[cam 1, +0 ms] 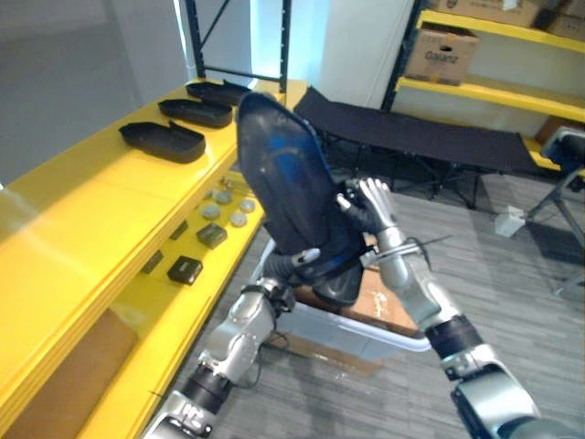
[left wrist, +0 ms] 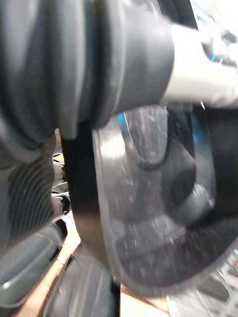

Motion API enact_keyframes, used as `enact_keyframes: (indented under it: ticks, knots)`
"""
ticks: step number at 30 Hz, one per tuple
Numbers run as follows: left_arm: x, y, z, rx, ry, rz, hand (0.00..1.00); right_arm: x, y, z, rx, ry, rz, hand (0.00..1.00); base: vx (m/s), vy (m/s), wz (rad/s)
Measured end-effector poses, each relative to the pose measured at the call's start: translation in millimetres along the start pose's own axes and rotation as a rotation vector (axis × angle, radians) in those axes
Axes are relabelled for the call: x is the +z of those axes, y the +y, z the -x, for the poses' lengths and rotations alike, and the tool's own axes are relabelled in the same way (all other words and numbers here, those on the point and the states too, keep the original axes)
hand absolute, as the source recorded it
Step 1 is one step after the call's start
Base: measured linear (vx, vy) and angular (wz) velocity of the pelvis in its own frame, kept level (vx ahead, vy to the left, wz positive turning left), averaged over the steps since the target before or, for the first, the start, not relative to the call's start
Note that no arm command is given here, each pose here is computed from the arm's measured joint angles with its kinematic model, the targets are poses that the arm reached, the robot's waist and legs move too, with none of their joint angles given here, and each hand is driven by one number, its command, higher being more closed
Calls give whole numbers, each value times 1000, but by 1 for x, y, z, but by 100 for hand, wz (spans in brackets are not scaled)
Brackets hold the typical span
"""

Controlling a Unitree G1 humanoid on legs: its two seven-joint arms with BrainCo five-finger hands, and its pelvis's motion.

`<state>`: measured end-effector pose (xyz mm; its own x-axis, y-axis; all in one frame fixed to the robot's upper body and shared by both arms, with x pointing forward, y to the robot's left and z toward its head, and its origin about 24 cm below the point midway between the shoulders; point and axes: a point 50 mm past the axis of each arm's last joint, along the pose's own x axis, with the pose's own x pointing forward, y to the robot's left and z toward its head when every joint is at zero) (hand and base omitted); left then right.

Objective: Walk over and take plastic housings, then place them on the shelf

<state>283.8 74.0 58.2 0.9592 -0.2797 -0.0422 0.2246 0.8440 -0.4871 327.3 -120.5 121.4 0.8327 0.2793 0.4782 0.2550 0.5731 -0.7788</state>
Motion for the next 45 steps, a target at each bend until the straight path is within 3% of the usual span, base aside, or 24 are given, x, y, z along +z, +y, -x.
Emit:
enact_keyframes:
  ticks: [7, 19, 20, 29, 36, 41, 45]
  knots:
    - [3, 13, 5, 123, -64, 70, 100, 10, 12, 8, -7, 8, -83, 100, 0, 0, 0]
    - [6, 16, 6, 131, -102, 94, 100, 17, 26, 27, -55, 67, -207, 100, 0, 0, 0]
    - [6, 16, 6, 128, -102, 93, 100, 17, 26, 28, -60, 67, -208, 0, 0, 0, 0]
    - [5, 10, 6, 111, -103, 35, 100, 19, 34, 39, -49, 83, -266, 0, 0, 0, 0]
    - [26, -5, 10, 105, -240, -246, 100, 16, 43, 54, -29, 186, -419, 0, -2, 3, -5]
    - [53, -22, 18, 114, -404, -338, 100, 27, 32, 44, -105, 259, -915, 0, -5, 10, -4]
    - [71, -24, 28, 178, -525, -361, 100, 41, 14, 35, -180, 123, -1247, 0, 0, 0, 0]
